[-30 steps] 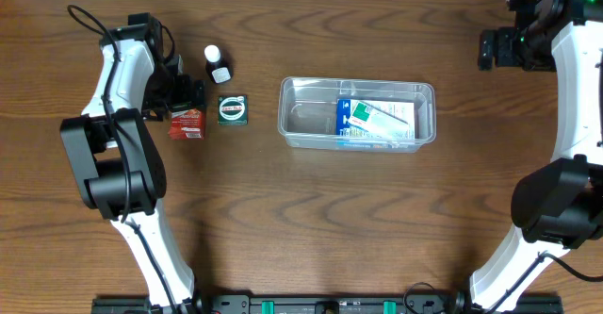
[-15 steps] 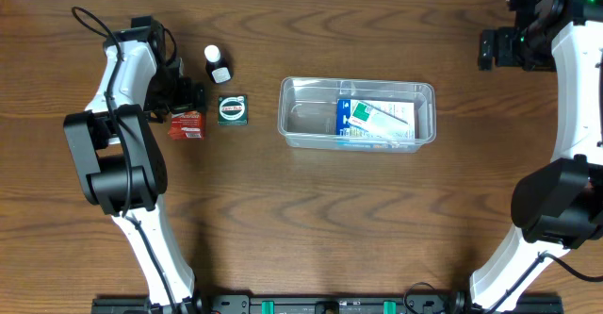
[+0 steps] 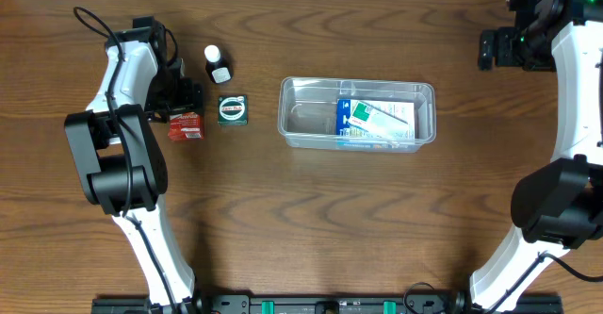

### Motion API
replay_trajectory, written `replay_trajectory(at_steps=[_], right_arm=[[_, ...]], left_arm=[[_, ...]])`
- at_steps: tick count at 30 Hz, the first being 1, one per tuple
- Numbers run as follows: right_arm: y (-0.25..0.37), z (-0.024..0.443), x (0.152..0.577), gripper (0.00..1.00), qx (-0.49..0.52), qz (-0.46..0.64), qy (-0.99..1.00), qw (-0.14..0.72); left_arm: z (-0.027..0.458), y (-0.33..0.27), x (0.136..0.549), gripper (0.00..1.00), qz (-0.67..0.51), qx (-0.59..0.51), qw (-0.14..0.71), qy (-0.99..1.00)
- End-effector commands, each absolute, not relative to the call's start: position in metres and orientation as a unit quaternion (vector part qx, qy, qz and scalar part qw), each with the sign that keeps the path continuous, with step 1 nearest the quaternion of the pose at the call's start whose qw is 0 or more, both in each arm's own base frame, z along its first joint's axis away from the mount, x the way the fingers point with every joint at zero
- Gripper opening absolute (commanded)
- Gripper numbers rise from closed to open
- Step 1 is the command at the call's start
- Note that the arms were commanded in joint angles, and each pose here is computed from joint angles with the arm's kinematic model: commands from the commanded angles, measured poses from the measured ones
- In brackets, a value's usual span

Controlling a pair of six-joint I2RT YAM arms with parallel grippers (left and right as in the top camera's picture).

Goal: Pack container
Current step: 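Lower the left gripper and grasp the red Panadol box, then lift the red box and carry it over the container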

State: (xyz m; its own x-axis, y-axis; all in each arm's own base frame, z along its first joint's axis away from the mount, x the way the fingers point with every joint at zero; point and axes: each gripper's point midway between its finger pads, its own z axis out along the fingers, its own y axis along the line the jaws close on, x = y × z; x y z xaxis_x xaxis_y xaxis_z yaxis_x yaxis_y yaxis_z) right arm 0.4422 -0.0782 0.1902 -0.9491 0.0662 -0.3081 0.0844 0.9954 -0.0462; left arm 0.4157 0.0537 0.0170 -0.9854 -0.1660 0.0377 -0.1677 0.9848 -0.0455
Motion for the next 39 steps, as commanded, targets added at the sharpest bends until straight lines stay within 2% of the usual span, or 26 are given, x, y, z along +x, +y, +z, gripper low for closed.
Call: replay_trajectory(at_steps=[1,10,16,22,30,39], right_arm=[[-0.080,0.204,0.442,0.99,0.047,-0.031,0.983,0.173],[-0.080,0.204,0.442,0.99,0.047,-0.031,0.983,0.173],[-0.079,0.204,0.442,0.99,0.047,-0.031,0.983,0.173],[-0.079,0.204,0.442,0.99,0.047,-0.031,0.983,0.173],[-0.080,0.204,0.442,0.99,0.047,-0.031,0.983,0.173],[-0.080,0.204,0.442,0.99,0.047,-0.031,0.983,0.173]], left_arm=[[0.008,0.053,0.408,0.83,0.022,0.107,0.036,-0.993],[0.003,0.052,0.402,0.79,0.021,0.151,0.045,-0.987],[0.003,0.051,0.399,0.57,0.020,0.168,0.052,-0.984],[0.011,0.050,0.397,0.57,0.020,0.172,0.055,-0.983],[0.078,0.037,0.403,0.57,0.021,0.155,0.007,-0.988],[0.176,-0.041,0.407,0.57,0.059,0.077,-0.124,-0.988]])
